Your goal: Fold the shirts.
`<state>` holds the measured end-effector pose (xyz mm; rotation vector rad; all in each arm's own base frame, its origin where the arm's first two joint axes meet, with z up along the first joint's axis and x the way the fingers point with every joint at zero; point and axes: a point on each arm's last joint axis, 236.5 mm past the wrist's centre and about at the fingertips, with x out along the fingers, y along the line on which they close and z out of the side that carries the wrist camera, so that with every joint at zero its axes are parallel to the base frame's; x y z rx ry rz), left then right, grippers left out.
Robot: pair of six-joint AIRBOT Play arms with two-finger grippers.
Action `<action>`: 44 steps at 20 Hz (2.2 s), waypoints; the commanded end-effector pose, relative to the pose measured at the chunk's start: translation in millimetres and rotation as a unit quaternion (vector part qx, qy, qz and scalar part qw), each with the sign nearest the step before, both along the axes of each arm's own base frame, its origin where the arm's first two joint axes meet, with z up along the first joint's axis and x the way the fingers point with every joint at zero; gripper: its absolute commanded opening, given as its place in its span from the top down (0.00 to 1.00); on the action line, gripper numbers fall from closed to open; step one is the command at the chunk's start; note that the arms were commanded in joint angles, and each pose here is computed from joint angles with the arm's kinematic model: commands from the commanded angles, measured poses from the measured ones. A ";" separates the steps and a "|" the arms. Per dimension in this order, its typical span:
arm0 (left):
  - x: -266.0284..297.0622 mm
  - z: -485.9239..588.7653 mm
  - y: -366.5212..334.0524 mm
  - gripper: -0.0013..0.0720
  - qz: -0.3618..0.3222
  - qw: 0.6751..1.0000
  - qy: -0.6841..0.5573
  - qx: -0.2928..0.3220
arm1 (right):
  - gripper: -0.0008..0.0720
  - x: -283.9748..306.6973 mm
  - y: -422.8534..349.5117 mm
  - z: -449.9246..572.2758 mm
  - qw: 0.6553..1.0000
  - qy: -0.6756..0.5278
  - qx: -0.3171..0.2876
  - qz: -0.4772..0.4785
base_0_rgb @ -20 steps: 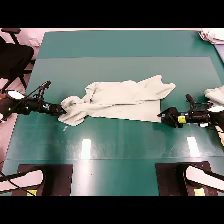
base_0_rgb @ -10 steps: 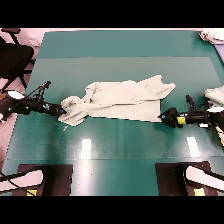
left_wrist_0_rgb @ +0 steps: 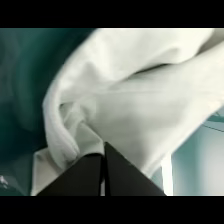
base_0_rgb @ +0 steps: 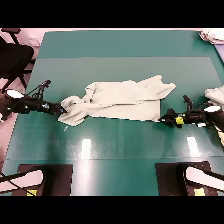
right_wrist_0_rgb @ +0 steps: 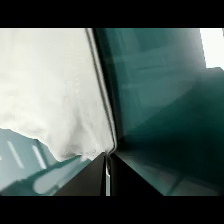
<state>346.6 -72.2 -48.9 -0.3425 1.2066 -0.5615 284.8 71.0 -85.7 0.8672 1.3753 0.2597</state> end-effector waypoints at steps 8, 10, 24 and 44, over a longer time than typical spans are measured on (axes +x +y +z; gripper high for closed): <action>14.8 265.1 -48.3 0.95 -0.051 0.961 -0.254 -0.095 | 0.97 72.4 -19.1 297.9 0.912 -0.400 -0.071 -0.053; 5.3 336.8 -48.8 0.95 -0.038 0.935 -0.345 -0.079 | 0.97 57.3 -34.1 348.2 0.884 -0.450 -0.099 -0.073; -187.0 609.1 -22.4 0.95 0.067 0.710 -0.686 0.141 | 0.97 -108.3 -20.4 627.1 0.575 -0.726 -0.350 -0.140; 64.9 263.4 -7.7 0.95 0.034 0.923 -0.384 -0.013 | 0.96 150.8 -28.3 267.8 0.891 -0.419 -0.174 0.011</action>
